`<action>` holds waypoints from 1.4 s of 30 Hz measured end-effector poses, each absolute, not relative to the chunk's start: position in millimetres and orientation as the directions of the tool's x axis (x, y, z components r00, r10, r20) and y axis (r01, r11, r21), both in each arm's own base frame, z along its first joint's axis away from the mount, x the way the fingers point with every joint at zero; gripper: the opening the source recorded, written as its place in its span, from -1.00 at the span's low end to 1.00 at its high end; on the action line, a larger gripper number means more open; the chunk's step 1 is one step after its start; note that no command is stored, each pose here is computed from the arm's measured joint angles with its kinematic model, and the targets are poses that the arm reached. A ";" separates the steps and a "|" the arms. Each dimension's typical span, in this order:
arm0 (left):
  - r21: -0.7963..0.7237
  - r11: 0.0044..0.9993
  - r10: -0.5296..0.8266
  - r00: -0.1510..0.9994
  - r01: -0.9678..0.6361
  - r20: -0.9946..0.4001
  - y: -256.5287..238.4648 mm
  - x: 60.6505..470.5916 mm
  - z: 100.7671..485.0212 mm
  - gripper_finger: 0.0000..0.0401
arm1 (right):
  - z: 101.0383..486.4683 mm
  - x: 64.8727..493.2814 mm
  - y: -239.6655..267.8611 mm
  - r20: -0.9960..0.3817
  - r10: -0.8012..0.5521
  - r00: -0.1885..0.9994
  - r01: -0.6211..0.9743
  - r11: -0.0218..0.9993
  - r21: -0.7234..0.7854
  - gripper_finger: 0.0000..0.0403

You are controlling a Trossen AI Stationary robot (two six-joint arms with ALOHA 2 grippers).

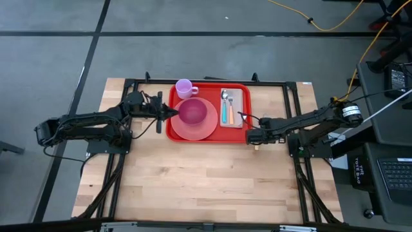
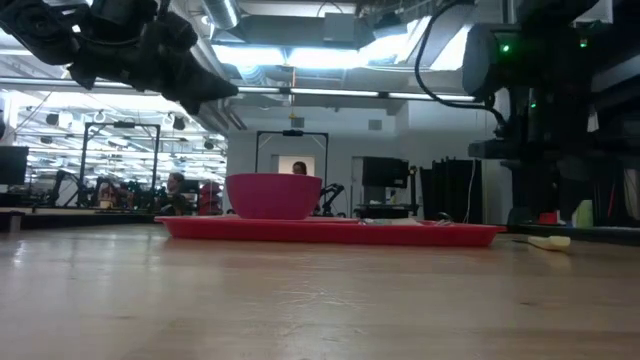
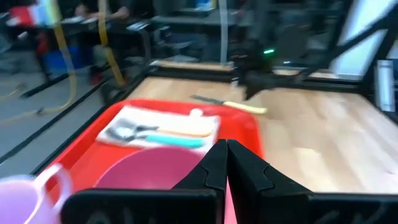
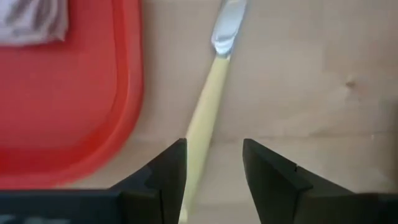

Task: Set up tray
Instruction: Put the yellow knife on the right of the orange fork on the red serving tray

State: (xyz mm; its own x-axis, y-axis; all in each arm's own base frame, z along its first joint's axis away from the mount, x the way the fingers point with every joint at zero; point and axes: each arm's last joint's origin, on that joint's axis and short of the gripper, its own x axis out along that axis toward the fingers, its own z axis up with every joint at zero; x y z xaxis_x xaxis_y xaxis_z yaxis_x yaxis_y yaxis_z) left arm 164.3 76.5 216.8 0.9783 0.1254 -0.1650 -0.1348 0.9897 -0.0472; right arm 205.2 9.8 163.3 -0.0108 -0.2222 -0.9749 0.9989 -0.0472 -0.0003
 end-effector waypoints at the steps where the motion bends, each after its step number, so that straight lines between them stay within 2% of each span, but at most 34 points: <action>1: -0.039 0.993 0.103 0.983 -0.110 -0.155 75.8 164.6 217.7 -0.98 | 163.4 205.5 8.0 -0.972 -0.236 -0.010 0.999 -0.053 0.003 -0.20; 7: 0.007 0.999 0.042 0.991 -0.042 -0.130 73.5 163.7 215.0 -0.98 | 163.5 206.4 0.5 -0.966 -0.257 -0.008 0.997 -0.077 0.012 -0.20; 12: 0.013 0.999 0.053 0.996 -0.052 -0.072 69.8 154.7 201.5 -0.98 | 163.5 208.2 -2.5 -0.966 -0.257 0.006 0.997 -0.067 0.024 -0.20; 20: 0.009 0.998 0.057 0.996 -0.057 -0.068 64.9 144.2 194.9 -0.98 | 163.4 209.9 -10.0 -0.973 -0.232 0.016 0.994 -0.105 0.041 -0.20; 42: 0.000 0.998 0.056 0.987 -0.056 -0.153 56.2 128.1 191.9 -0.98 | 163.2 210.5 -14.8 -0.977 -0.214 0.021 0.990 -0.135 0.050 -0.20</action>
State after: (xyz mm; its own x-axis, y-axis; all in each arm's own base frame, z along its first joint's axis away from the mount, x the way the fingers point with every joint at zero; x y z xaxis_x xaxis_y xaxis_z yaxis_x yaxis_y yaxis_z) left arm 128.1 56.2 191.9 0.9866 0.0558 -0.1530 -0.0565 0.9984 0.0000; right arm 210.5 -14.8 163.2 0.0208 -0.2136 -0.9767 0.9896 -0.1346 0.0505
